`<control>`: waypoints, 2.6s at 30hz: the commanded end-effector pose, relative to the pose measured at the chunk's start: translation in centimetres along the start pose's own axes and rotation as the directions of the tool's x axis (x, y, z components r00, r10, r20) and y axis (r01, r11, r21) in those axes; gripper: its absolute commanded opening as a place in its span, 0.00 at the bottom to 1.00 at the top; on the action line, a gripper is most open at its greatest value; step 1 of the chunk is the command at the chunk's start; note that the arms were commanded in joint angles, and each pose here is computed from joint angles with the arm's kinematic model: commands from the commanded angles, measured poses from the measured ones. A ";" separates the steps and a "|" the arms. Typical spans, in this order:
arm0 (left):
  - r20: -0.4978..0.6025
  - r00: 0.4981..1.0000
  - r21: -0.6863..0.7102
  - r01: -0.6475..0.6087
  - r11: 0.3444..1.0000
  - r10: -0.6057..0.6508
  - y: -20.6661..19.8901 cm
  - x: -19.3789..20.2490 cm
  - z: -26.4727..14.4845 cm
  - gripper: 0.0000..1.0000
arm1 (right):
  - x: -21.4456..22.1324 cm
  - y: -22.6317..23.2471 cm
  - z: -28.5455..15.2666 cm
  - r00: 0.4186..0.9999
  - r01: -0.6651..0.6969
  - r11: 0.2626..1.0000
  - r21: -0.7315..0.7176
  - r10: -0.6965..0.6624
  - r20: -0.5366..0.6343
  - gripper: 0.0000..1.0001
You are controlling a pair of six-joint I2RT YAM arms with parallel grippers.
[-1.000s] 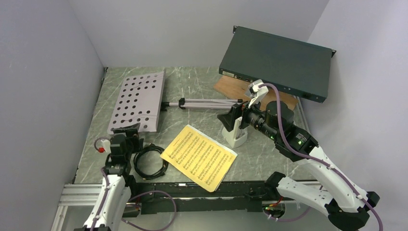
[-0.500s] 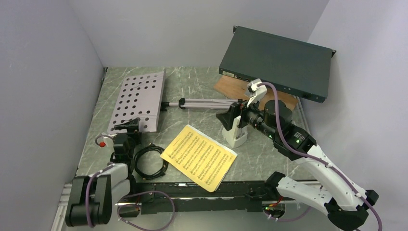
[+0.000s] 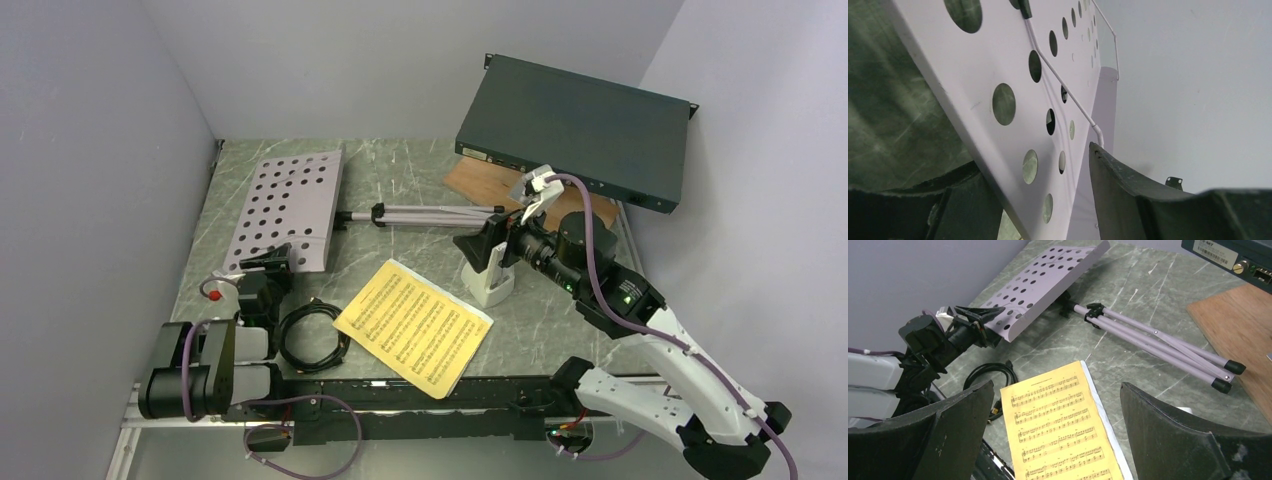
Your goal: Set up the instrument practice props
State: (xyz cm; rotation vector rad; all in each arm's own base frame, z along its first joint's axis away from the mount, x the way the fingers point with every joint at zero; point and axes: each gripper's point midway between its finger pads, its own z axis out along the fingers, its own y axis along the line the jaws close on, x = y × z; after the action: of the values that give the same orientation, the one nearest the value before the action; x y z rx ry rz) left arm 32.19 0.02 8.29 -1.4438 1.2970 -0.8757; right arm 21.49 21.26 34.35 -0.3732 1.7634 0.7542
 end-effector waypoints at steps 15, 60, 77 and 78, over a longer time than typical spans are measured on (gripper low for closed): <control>-0.021 0.999 0.333 -0.018 0.943 0.027 -7.2 0.2 1.4 0.10 | -2.1 0.2 -1.1 0.997 -0.006 1.000 0.004 0.006 0.072 1.00; 0.479 0.561 0.825 -0.550 -0.128 0.675 -40.5 6.0 -20.1 0.00 | -10.8 3.3 13.1 0.913 -0.365 0.930 -0.027 0.364 0.185 1.00; 0.558 0.480 0.819 -0.449 -0.357 0.677 -39.7 8.3 -24.3 0.00 | -14.1 3.3 14.8 0.603 -0.735 0.656 -0.174 0.749 0.275 0.64; 0.559 0.478 0.819 -0.447 -0.360 0.677 -39.6 8.3 -24.4 0.00 | -14.0 3.3 14.9 0.596 -0.742 0.647 -0.176 0.756 0.271 0.58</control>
State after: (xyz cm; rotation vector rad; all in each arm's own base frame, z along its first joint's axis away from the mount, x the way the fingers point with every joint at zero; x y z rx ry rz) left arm 27.10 -13.28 47.43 0.2796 1.1451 -0.9769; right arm 34.91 32.28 43.34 0.4257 1.6595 1.2646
